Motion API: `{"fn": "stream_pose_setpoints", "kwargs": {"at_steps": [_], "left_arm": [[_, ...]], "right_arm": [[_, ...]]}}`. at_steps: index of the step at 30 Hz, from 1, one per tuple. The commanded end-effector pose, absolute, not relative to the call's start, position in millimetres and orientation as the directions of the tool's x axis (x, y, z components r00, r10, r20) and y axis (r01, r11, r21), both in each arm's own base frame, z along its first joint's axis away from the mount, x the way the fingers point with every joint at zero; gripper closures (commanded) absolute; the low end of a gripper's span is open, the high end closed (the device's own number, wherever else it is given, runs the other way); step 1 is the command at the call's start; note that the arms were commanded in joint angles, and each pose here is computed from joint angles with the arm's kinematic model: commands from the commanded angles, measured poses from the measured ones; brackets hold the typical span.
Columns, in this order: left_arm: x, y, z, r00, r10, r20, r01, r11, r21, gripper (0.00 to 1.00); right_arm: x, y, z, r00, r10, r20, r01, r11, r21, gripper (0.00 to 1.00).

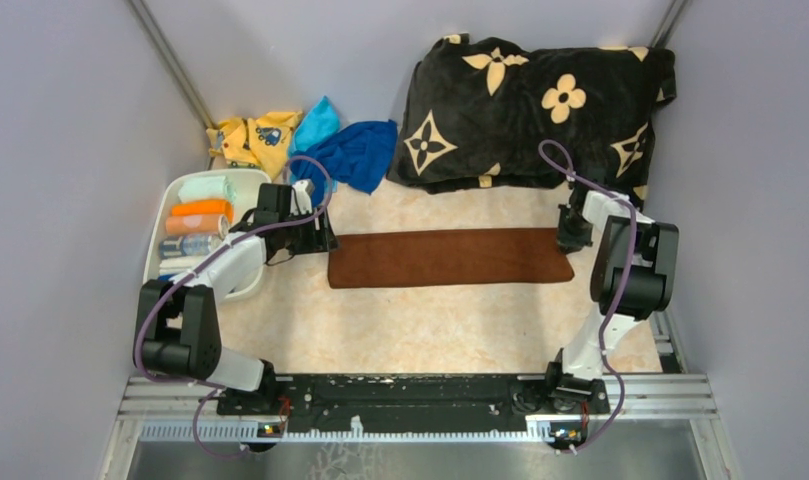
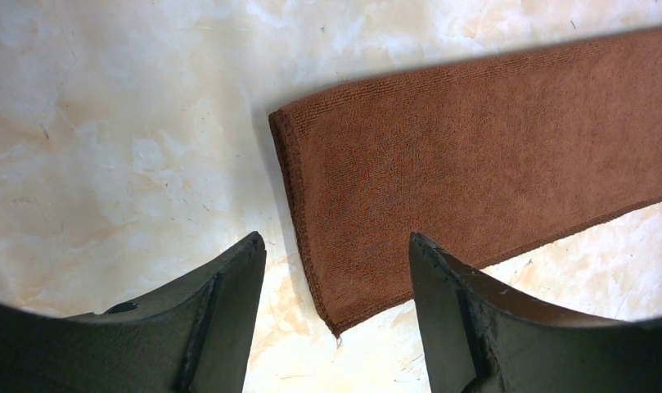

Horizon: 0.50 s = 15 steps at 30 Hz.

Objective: Roll the towels
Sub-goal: Fold the towel at the center of the board.

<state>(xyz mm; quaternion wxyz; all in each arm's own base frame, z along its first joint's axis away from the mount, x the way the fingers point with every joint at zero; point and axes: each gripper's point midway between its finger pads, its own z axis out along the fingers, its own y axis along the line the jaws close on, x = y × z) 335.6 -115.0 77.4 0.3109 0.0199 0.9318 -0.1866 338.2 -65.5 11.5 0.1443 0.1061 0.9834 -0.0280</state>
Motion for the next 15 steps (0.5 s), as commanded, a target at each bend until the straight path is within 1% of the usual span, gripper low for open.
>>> {"fn": "stream_pose_setpoints", "kwargs": {"at_steps": [1, 4, 8, 10, 12, 15], "left_arm": [[337.7, -117.0, 89.9, -0.775, -0.069, -0.628, 0.19, 0.923, -0.336, 0.29], [337.7, -117.9, 90.1, -0.776, -0.068, -0.627, 0.193, 0.921, -0.339, 0.29], [336.8, -120.7, 87.7, -0.783, -0.067, -0.618, 0.2, 0.914, -0.352, 0.29], [336.0, -122.9, 87.9, -0.785, -0.067, -0.616, 0.206, 0.909, -0.362, 0.29], [334.3, -126.2, 86.9, -0.79, -0.066, -0.609, 0.216, 0.9, -0.378, 0.29], [333.2, -132.0, 85.7, -0.798, -0.07, -0.599, 0.228, 0.885, -0.406, 0.29]], "right_arm": [[299.5, -78.2, -25.8, -0.965, 0.234, -0.121, 0.251, 0.956, -0.15, 1.0], [313.6, -123.6, 11.2, -0.936, 0.276, -0.221, 0.337, 0.883, -0.326, 1.0], [330.2, -167.8, 72.3, -0.904, 0.271, -0.33, 0.412, 0.756, -0.509, 1.0], [334.6, -183.0, 94.0, -0.897, 0.264, -0.356, 0.432, 0.698, -0.571, 1.0], [336.4, -189.4, 104.1, -0.899, 0.26, -0.352, 0.43, 0.67, -0.605, 1.0], [338.3, -177.3, 105.4, -0.903, 0.255, -0.345, 0.42, 0.694, -0.585, 1.0]]}}
